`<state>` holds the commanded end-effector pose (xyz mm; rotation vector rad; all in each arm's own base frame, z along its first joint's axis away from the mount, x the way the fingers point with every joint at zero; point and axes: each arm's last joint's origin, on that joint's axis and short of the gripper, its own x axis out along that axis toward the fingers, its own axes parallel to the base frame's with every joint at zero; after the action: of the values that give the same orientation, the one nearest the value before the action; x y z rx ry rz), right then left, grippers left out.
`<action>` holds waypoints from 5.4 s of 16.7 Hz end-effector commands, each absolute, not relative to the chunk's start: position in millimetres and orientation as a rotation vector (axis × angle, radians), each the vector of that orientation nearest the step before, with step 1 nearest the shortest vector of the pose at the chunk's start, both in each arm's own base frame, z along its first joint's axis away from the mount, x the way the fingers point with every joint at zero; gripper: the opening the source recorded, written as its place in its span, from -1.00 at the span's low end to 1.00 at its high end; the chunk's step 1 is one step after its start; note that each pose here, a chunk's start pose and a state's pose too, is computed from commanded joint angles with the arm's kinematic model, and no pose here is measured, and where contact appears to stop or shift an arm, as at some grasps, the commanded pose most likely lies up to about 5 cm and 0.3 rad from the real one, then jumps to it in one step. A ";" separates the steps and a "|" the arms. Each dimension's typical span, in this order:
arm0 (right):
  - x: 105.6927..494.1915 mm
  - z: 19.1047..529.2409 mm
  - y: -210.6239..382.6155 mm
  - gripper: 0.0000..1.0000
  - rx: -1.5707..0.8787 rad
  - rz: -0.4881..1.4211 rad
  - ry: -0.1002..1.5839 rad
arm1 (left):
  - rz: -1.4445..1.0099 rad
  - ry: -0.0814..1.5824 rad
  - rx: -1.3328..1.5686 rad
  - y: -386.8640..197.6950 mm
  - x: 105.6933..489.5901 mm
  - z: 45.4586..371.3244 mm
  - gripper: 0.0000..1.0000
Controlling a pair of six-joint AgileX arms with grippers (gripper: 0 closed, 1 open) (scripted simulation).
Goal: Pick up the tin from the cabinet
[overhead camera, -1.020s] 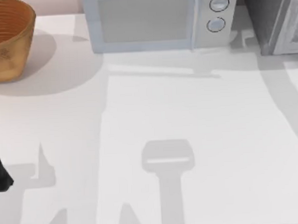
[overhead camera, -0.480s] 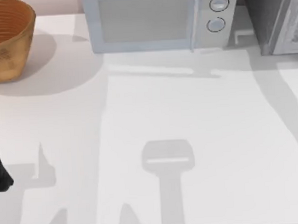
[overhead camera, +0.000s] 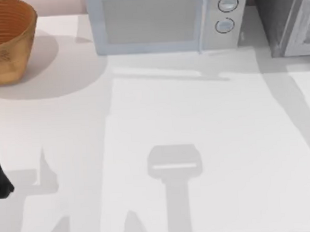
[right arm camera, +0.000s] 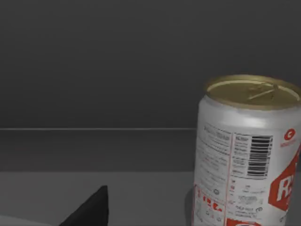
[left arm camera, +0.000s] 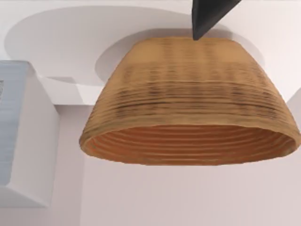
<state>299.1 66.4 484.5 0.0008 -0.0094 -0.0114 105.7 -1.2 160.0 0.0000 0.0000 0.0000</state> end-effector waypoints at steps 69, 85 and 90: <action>106.3 242.9 6.0 -1.00 -0.002 -0.007 0.040 | 0.000 0.000 0.000 -1.2 105.7 160.0 1.00; 108.0 164.8 -0.1 -1.00 0.010 0.035 0.005 | 0.000 0.000 0.000 -1.2 105.7 160.0 1.00; 127.6 188.1 1.1 -1.00 0.043 0.150 0.042 | 0.000 0.000 0.000 -1.2 105.7 160.0 1.00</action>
<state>127.6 1.1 188.1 0.0435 0.0418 0.1495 105.7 -1.2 160.0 0.0000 0.0000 0.0000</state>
